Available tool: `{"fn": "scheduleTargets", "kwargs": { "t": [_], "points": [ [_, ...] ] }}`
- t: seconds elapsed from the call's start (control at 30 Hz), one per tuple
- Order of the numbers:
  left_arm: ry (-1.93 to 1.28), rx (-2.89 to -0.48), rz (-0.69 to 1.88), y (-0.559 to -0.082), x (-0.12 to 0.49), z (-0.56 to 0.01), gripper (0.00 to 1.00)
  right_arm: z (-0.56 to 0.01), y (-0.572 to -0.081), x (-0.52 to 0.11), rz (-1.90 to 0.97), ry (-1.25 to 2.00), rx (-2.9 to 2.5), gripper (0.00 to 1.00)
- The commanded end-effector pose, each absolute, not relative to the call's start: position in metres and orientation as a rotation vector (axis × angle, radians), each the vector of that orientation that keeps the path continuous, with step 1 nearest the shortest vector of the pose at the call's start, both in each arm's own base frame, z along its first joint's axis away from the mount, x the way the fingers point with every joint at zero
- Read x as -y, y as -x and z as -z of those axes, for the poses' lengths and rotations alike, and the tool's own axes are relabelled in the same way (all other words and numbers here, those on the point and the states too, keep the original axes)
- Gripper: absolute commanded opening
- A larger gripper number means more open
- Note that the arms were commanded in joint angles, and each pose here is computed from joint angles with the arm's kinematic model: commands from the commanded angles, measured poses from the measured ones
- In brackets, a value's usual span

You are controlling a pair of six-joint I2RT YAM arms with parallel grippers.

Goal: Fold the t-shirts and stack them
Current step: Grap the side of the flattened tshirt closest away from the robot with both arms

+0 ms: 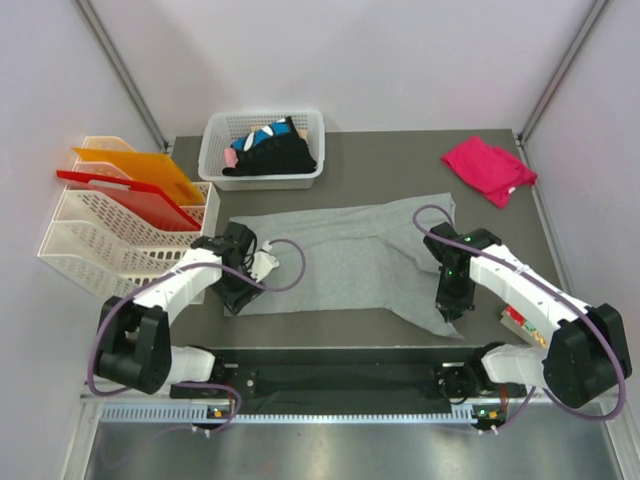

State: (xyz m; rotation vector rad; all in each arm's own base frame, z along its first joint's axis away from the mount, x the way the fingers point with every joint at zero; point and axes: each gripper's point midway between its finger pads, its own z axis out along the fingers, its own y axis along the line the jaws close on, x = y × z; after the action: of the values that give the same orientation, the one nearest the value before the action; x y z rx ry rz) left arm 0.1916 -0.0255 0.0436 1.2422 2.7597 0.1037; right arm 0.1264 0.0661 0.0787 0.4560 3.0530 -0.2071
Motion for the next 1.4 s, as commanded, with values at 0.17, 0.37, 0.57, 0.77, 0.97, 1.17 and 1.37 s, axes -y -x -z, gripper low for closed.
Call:
{"fn": "scheduleTargets", "kwargs": {
  "t": [0.17, 0.37, 0.57, 0.77, 0.97, 1.17, 1.37],
  "points": [
    [-1.341, -2.831, -0.053, -0.165, 0.019, -0.021, 0.55, -0.091, -0.149, -0.076, 0.141, -0.467, -2.998, 0.0],
    [-1.34, -2.845, -0.07, -0.171, 0.019, -0.004, 0.54, -0.096, -0.152, -0.078, 0.126, -0.469, -2.99, 0.0],
    [-1.319, -2.841, -0.07, -0.184, 0.023, -0.002, 0.48, -0.095, -0.149, -0.078, 0.109, -0.479, -2.987, 0.0],
    [-1.278, -2.782, -0.11, -0.202, 0.025, -0.013, 0.52, -0.092, -0.144, -0.079, 0.089, -0.482, -2.992, 0.0],
    [-1.212, -2.748, -0.14, -0.211, 0.027, -0.014, 0.54, -0.091, -0.143, -0.08, 0.076, -0.482, -2.993, 0.0],
    [-1.111, -2.722, -0.139, -0.222, 0.032, -0.01, 0.46, -0.09, -0.143, -0.081, 0.066, -0.468, -2.997, 0.0],
    [-1.102, -2.747, -0.114, -0.222, 0.035, -0.004, 0.34, -0.09, -0.144, -0.08, 0.073, -0.45, -3.003, 0.0]
  ]
}}
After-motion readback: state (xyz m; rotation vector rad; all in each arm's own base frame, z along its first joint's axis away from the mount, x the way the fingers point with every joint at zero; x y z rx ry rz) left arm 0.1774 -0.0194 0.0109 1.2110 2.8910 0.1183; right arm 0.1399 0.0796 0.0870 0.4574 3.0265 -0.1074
